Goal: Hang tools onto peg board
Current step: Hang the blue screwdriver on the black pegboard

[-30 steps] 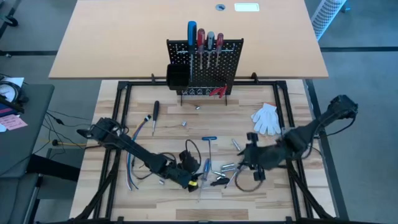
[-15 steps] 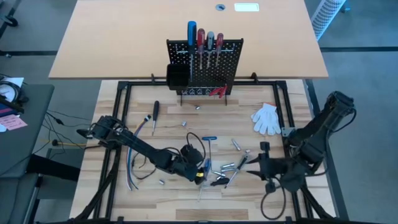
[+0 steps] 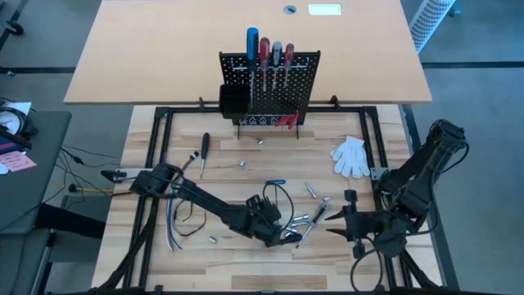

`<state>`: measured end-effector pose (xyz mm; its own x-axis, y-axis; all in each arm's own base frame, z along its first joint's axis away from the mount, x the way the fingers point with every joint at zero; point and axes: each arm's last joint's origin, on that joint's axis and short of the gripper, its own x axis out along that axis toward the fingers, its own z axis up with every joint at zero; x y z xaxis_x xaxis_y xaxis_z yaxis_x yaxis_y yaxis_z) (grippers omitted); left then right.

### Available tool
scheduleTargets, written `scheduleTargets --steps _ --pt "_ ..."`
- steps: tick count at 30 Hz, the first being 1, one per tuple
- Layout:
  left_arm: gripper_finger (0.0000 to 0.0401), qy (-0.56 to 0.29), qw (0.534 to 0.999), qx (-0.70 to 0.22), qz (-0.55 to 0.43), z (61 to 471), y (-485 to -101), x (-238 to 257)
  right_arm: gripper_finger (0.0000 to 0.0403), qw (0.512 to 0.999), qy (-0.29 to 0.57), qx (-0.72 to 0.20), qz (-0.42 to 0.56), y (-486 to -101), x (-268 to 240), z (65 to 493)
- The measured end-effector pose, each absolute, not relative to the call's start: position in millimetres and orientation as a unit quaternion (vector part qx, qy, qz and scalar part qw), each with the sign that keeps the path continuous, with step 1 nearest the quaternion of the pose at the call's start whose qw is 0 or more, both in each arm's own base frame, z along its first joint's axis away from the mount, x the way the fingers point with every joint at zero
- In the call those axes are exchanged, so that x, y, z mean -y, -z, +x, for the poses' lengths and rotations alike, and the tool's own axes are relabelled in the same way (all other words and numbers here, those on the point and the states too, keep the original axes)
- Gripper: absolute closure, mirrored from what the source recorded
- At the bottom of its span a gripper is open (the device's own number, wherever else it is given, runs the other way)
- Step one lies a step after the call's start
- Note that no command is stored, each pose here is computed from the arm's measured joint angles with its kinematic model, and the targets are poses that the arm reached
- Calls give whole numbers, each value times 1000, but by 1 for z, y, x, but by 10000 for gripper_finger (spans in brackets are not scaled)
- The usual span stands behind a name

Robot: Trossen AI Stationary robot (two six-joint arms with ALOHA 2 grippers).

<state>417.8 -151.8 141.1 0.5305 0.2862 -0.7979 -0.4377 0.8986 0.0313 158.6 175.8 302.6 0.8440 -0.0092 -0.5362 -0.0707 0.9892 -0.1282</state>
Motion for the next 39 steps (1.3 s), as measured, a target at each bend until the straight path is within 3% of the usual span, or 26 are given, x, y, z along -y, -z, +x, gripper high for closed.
scheduleTargets --steps 6,13,19,24,28,34,39 --pt "155 -198 850 -478 -94 419 -137 143 266 958 -24 -278 -73 -302 -179 155" --pt "281 -182 844 -504 -42 415 -138 140 266 958 -11 -278 -73 -283 -179 155" --pt "285 -241 845 -475 51 405 -148 140 266 964 30 -260 -48 -246 -174 154" --pt "285 -299 869 -386 77 388 -199 138 266 970 47 -235 -29 -207 -163 156" --pt "285 -286 898 -331 50 364 -222 128 257 976 62 -210 -10 -196 -151 167" --pt "285 -157 972 -172 8 328 -229 116 236 982 70 -176 6 -201 -136 187" --pt "285 -65 998 -28 -2 305 -214 110 194 991 19 -130 26 -216 -119 210"
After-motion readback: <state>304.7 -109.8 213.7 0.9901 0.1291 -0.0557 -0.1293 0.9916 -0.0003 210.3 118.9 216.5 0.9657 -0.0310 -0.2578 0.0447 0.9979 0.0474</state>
